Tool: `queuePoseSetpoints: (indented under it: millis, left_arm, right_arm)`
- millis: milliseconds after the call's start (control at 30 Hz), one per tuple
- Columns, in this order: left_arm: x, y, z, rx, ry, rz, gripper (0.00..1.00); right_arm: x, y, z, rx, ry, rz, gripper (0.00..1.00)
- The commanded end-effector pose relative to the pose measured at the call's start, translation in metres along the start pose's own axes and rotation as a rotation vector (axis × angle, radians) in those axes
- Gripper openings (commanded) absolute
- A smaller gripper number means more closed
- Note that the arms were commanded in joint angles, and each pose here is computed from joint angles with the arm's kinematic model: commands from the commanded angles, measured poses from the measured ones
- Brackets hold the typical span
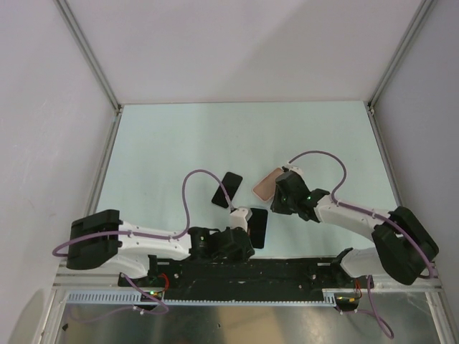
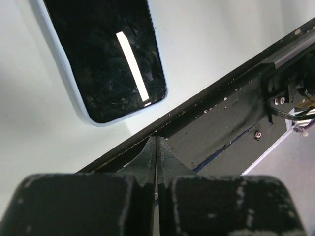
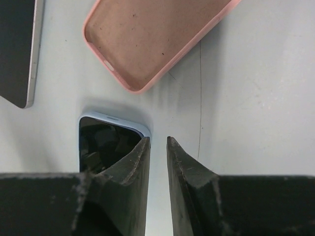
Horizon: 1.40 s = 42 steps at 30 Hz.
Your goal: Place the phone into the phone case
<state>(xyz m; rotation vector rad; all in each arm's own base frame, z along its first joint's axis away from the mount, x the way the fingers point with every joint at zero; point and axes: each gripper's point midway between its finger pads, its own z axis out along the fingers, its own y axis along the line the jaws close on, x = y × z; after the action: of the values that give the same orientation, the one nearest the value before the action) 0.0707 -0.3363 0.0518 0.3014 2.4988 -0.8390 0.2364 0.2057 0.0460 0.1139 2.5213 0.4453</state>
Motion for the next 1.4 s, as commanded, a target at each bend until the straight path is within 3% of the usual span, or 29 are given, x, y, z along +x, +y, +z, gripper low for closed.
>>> queuePoseSetpoints:
  millis: [0,633,1367]
  left_arm:
    - [0.001,-0.017,0.004,0.037,-0.009,-0.046,0.0]
    - [0.017,0.017,0.006,-0.031,0.013,-0.065,0.0]
    - [-0.036,0.068,0.033,-0.15,-0.067,-0.105,0.0]
  right_arm:
    - [-0.015,0.018,0.009,-0.062,-0.025,-0.008,0.24]
    - [0.003,0.017,0.044,-0.045,0.059,-0.007,0.19]
    - [0.037,0.018,0.023,-0.001,0.108,-0.075,0.15]
